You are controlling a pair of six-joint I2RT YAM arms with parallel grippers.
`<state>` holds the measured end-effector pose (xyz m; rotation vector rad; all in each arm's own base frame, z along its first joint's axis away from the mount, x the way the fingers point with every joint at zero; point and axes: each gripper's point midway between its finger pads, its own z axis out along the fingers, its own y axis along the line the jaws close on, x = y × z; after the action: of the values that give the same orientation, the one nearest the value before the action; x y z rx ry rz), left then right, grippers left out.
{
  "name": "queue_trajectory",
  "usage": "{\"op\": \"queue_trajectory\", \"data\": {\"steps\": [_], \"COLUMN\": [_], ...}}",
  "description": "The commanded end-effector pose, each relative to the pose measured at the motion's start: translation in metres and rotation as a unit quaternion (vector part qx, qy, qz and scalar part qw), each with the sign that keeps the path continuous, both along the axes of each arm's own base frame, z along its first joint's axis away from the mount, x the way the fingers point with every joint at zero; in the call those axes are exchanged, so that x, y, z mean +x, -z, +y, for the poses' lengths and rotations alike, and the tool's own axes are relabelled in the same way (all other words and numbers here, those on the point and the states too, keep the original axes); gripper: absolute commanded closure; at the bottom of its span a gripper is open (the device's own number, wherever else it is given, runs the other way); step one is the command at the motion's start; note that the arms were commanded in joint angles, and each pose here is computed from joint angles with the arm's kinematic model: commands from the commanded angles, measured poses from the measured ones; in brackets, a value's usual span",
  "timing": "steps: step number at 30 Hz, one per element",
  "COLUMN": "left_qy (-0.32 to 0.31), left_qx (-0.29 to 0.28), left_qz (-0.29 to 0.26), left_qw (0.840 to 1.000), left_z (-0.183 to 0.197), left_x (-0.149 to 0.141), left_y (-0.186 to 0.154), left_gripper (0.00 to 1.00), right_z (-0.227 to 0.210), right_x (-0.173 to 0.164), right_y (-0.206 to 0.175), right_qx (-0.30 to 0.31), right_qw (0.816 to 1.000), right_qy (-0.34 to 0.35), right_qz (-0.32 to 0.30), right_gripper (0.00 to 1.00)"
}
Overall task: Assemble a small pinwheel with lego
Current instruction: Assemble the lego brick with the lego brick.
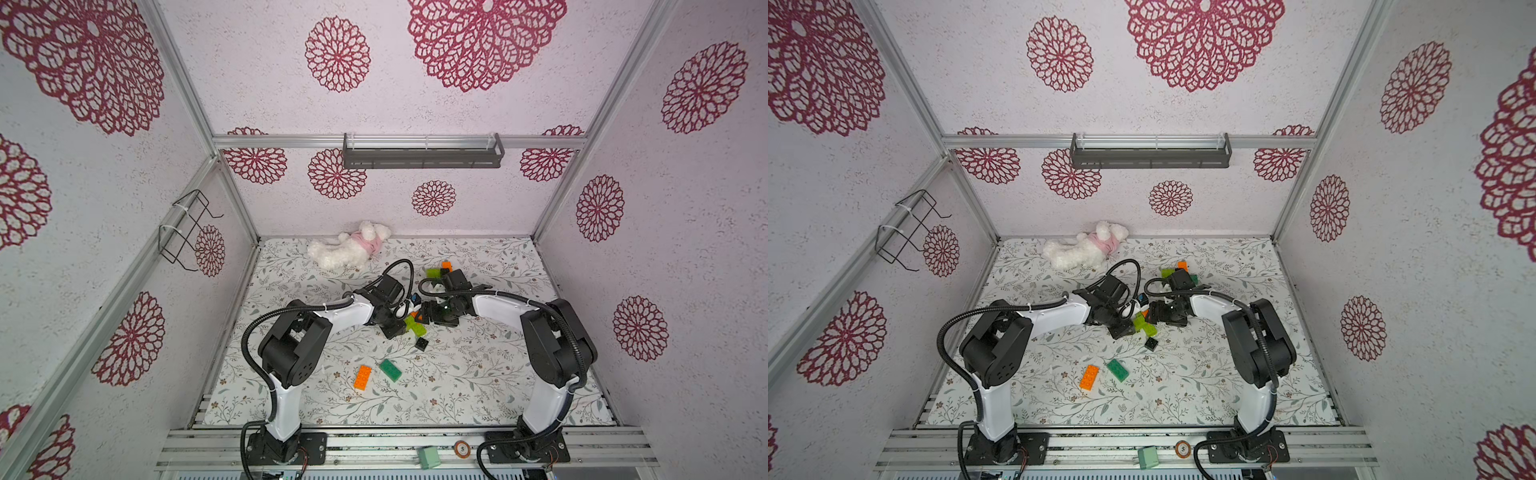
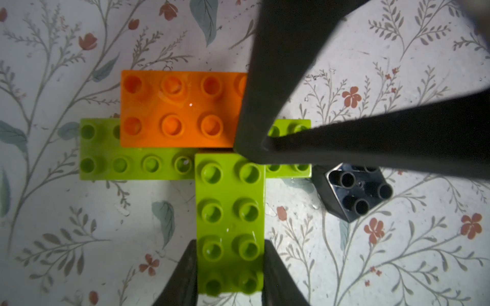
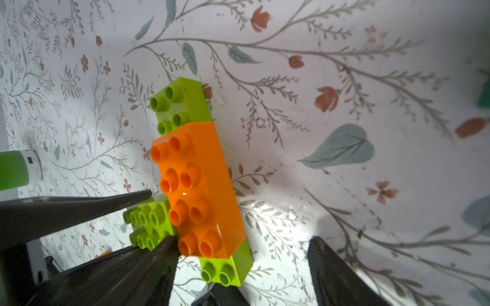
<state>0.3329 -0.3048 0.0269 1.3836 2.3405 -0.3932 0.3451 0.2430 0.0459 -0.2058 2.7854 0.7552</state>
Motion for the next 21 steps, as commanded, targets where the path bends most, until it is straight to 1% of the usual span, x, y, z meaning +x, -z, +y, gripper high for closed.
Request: {"op": "queue_trajectory", "data": {"steps": [1,13,18,21], "left_qy": [0.013,0.016,0.017,0.017], "left_qx": [-0.001,0.002,0.003,0.004], "left_qz": [-0.009,-0.008,-0.006,-0.006], "left_qw": [1.0,1.0,1.0,1.0], "left_z": [-0.009,-0.01,-0.01,-0.01], "left_x": [-0.001,-0.001,-0.001,0.0], "left_y": [0.005,0.005,0.006,0.006], "left_gripper": [0.68,0.68,0.68,0.68], "right_z": [0.02,0.028,0.026,0.021], "right_x": [-0.013,-0.011,-0.008,-0.003], "right_y": [-0.014,-0.022,-0.018,-0.014], "right_qx": [0.046,0.093,0.083,0.061], "right_qw": [0.998,0.995,0.996,0.998], "right_qy": [-0.031,-0.034,-0.031,-0.023], "right_qz": [0.005,0.01,0.009,0.004], "right_gripper": [0.19,0.14,0.14,0.14]}}
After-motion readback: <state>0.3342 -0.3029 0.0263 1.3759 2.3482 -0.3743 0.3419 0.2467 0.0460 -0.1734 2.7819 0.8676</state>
